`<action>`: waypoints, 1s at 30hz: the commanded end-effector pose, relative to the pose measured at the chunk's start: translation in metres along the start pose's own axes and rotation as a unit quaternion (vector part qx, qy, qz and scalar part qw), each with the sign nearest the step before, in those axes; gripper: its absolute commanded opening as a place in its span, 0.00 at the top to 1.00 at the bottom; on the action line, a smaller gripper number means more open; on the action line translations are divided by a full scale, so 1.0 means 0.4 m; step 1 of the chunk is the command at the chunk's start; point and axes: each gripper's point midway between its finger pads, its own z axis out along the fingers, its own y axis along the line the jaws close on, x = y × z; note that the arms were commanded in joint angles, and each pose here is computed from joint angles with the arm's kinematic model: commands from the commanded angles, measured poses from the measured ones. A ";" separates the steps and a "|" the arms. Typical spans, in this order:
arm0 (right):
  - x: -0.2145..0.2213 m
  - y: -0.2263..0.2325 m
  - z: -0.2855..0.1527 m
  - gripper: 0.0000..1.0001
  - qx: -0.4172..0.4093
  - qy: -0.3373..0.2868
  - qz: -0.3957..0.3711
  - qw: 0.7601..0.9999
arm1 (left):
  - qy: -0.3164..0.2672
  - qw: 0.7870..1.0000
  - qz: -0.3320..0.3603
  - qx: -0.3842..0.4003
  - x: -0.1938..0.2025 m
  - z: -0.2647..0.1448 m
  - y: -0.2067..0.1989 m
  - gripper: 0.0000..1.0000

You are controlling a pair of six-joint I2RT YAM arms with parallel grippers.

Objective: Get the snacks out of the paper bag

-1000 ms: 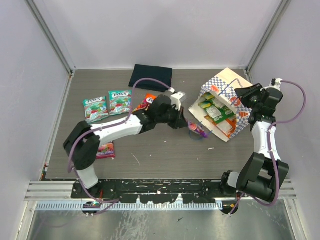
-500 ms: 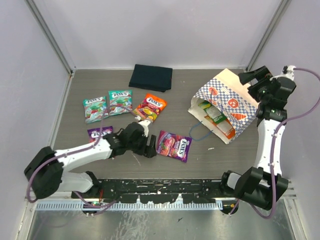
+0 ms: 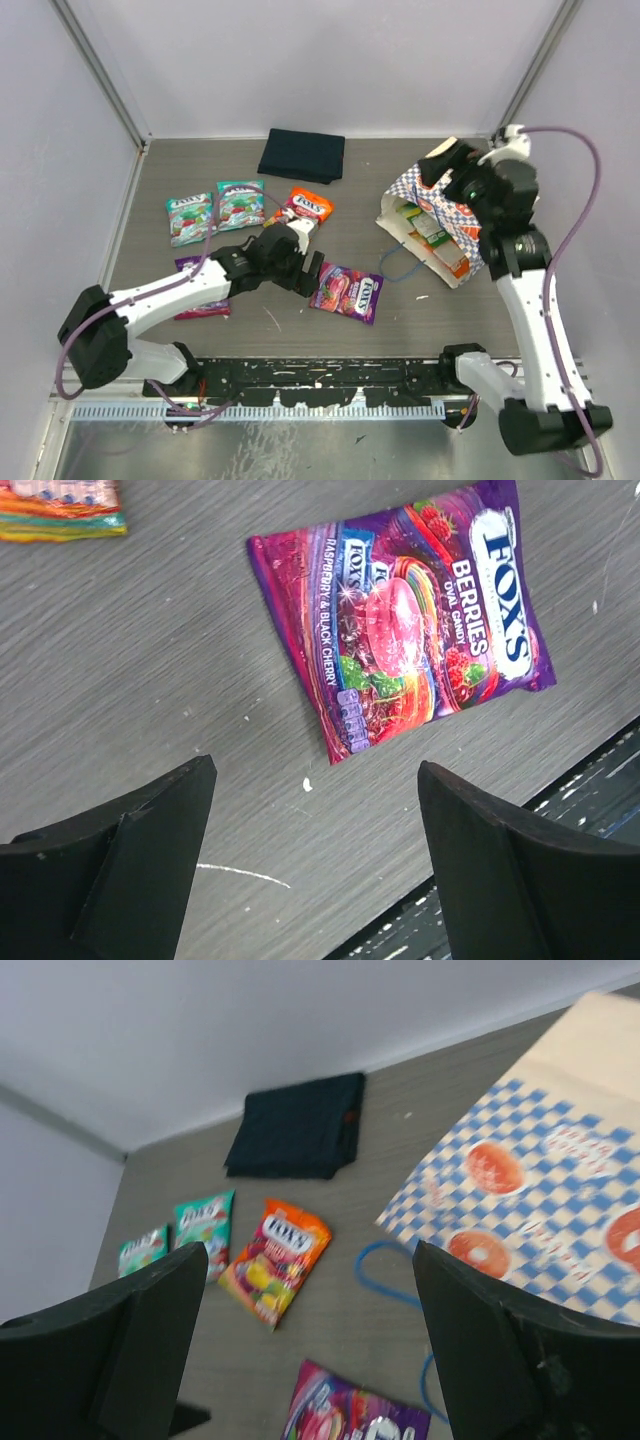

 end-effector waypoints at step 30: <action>0.810 -0.071 -0.103 0.34 0.031 0.331 -0.022 0.943 | 0.066 0.994 -0.015 0.091 0.106 0.237 -0.032 0.58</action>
